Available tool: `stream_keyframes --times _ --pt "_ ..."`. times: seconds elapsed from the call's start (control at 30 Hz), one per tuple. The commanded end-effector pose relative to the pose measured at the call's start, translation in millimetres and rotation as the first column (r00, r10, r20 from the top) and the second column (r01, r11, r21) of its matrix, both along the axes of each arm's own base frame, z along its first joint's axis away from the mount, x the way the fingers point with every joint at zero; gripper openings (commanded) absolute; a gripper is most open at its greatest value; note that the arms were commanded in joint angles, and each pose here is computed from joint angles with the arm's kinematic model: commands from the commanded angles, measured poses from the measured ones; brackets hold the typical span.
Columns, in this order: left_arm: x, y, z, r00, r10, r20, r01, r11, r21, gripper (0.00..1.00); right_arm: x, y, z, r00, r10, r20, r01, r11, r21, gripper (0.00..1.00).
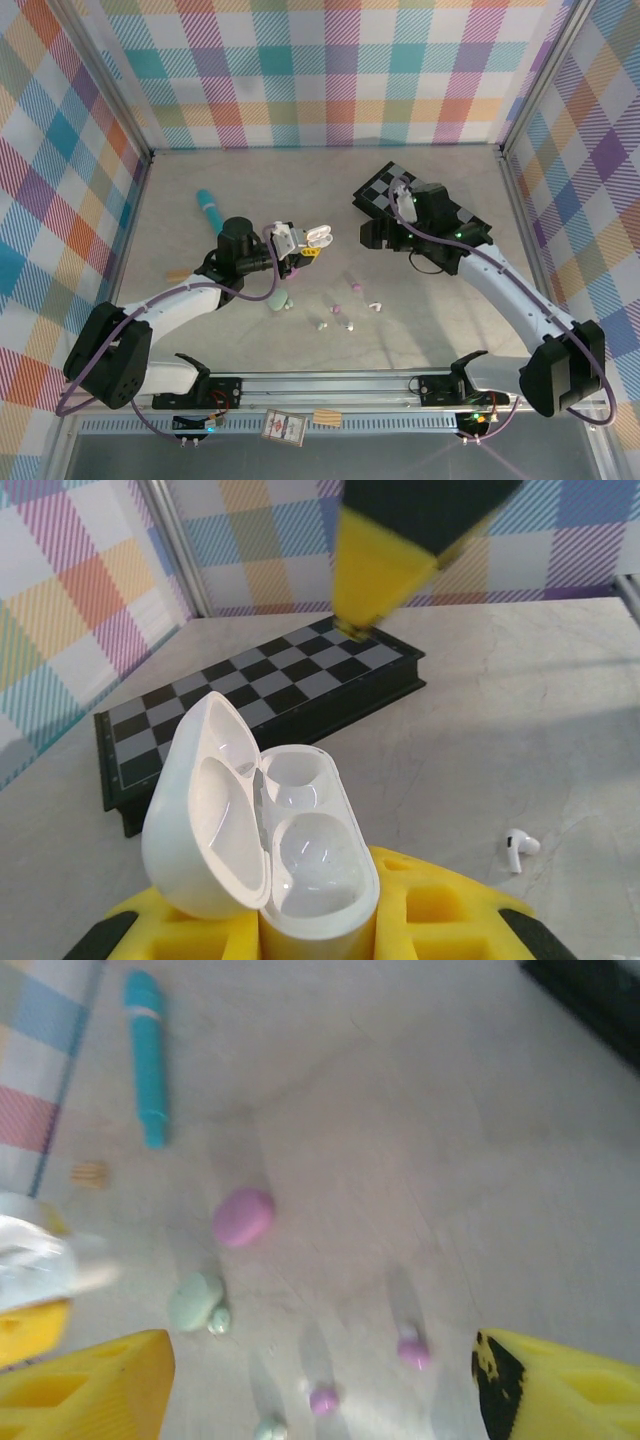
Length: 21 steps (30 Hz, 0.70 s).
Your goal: Insert the wireless bluetooth earbuds into the charging case
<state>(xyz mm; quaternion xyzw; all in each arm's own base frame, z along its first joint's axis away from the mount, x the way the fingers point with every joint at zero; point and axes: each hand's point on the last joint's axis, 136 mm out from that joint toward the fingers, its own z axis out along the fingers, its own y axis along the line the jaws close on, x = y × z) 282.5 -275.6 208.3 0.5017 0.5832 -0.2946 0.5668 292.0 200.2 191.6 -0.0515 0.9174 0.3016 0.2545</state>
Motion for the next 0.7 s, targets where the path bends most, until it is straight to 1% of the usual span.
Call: stream_keyframes --times 0.0,0.1,0.17,0.27,0.33,0.4,0.53,0.6,0.67 --pt "6 2 5 0.997 0.034 0.067 -0.033 0.999 -0.010 0.12 -40 -20 -56 0.927 -0.172 -0.333 0.155 0.985 -0.077 0.74" --pt "6 1 4 0.997 0.032 0.073 -0.031 0.999 -0.009 0.12 -65 -21 -83 0.843 -0.242 -0.481 0.237 0.969 -0.072 0.69" --pt "6 1 4 0.997 0.028 0.074 -0.027 1.000 -0.011 0.11 -80 -17 -98 0.786 -0.258 -0.562 0.281 0.959 -0.047 0.66" --pt "6 1 2 0.997 0.024 0.074 -0.024 1.000 -0.007 0.12 -98 -11 -117 0.732 -0.267 -0.626 0.304 0.951 -0.051 0.64" --pt "6 1 1 0.997 0.023 0.074 -0.023 1.000 -0.003 0.11 -103 -7 -124 0.720 -0.265 -0.642 0.297 0.953 -0.061 0.62" --pt "6 1 -1 0.997 0.023 0.071 -0.023 1.000 0.000 0.12 -106 0 -127 0.721 -0.250 -0.647 0.275 0.959 -0.064 0.61" --pt "9 4 -3 0.997 0.038 0.061 -0.038 0.999 -0.007 0.11 -116 17 -134 0.711 -0.207 -0.672 0.206 0.975 -0.082 0.58" --pt "12 6 -3 0.997 0.051 0.063 -0.050 0.999 -0.015 0.11 -119 18 -138 0.698 -0.214 -0.683 0.194 0.975 -0.107 0.57" --pt "14 8 -2 0.996 0.059 0.066 -0.058 0.998 -0.022 0.11 -117 10 -141 0.700 -0.255 -0.667 0.209 0.966 -0.149 0.53"
